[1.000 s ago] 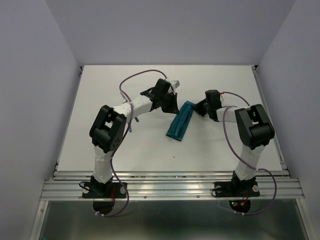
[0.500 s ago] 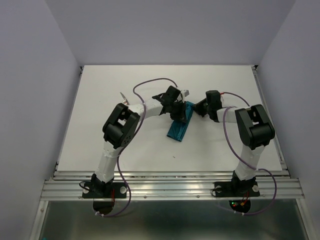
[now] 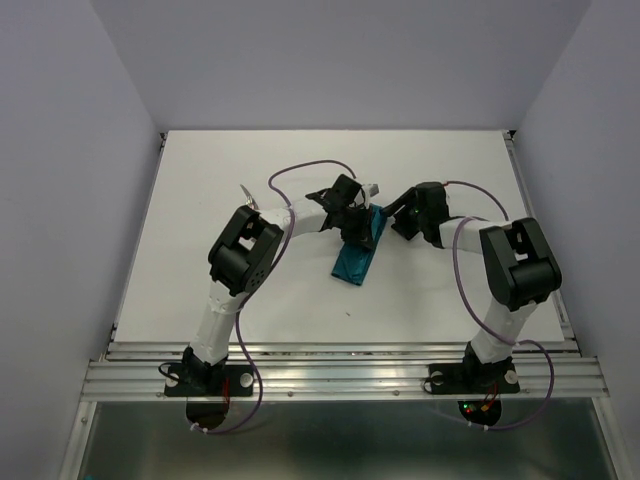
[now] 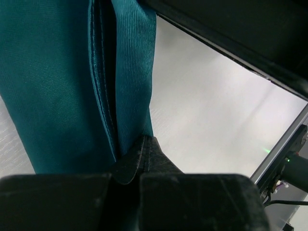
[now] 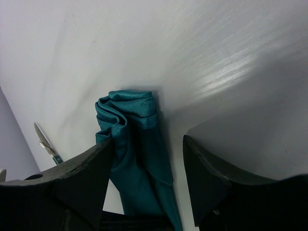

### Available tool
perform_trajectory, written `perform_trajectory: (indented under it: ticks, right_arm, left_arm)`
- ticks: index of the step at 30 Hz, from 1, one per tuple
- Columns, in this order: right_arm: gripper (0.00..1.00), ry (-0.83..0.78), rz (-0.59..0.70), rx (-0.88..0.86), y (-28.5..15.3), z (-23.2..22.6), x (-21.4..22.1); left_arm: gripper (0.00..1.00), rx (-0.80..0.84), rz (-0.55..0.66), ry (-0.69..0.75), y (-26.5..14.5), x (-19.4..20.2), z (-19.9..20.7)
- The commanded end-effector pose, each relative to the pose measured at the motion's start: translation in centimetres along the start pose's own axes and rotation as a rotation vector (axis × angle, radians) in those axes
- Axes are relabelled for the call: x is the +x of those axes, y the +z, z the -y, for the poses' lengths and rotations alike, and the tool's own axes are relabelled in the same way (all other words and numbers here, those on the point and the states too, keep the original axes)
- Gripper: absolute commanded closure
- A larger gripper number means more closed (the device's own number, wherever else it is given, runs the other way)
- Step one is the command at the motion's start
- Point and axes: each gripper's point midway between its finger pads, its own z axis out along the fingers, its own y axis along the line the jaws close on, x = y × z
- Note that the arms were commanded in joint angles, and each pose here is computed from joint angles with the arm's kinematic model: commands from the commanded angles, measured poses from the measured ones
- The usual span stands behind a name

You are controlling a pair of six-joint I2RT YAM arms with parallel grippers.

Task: Fold the napkin into a case and place the utensils inside
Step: Fold the 2/3-rectangle-folded napkin at the center of the board.

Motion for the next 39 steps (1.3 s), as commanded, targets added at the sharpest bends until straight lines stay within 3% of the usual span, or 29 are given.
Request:
perform_trajectory:
  ticks: [1, 8, 13, 30, 39]
  right_arm:
    - [0.33, -0.101, -0.085, 0.082, -0.9, 2.9, 2.0]
    - [0.27, -0.118, -0.069, 0.045, -1.7, 2.4, 1.8]
    - [0.29, -0.087, 0.034, 0.059, -3.1, 2.9, 0.4]
    - [0.34, -0.044, 0.152, 0.080, -5.3, 2.7, -1.8]
    - [0.25, -0.133, 0.034, -0.066, -4.2, -1.2, -0.6]
  left_arm:
    - [1.00, 0.056, 0.041, 0.045, -0.5, -1.8, 1.8]
    - [1.00, 0.081, 0.036, 0.049, -0.3, -1.7, 2.1]
    - [1.00, 0.079, 0.033, 0.048, -0.2, -1.5, 2.0]
    - [1.00, 0.099, 0.018, 0.047, 0.1, -1.0, 2.0]
    - [1.00, 0.107, 0.015, 0.048, 0.1, -1.0, 2.2]
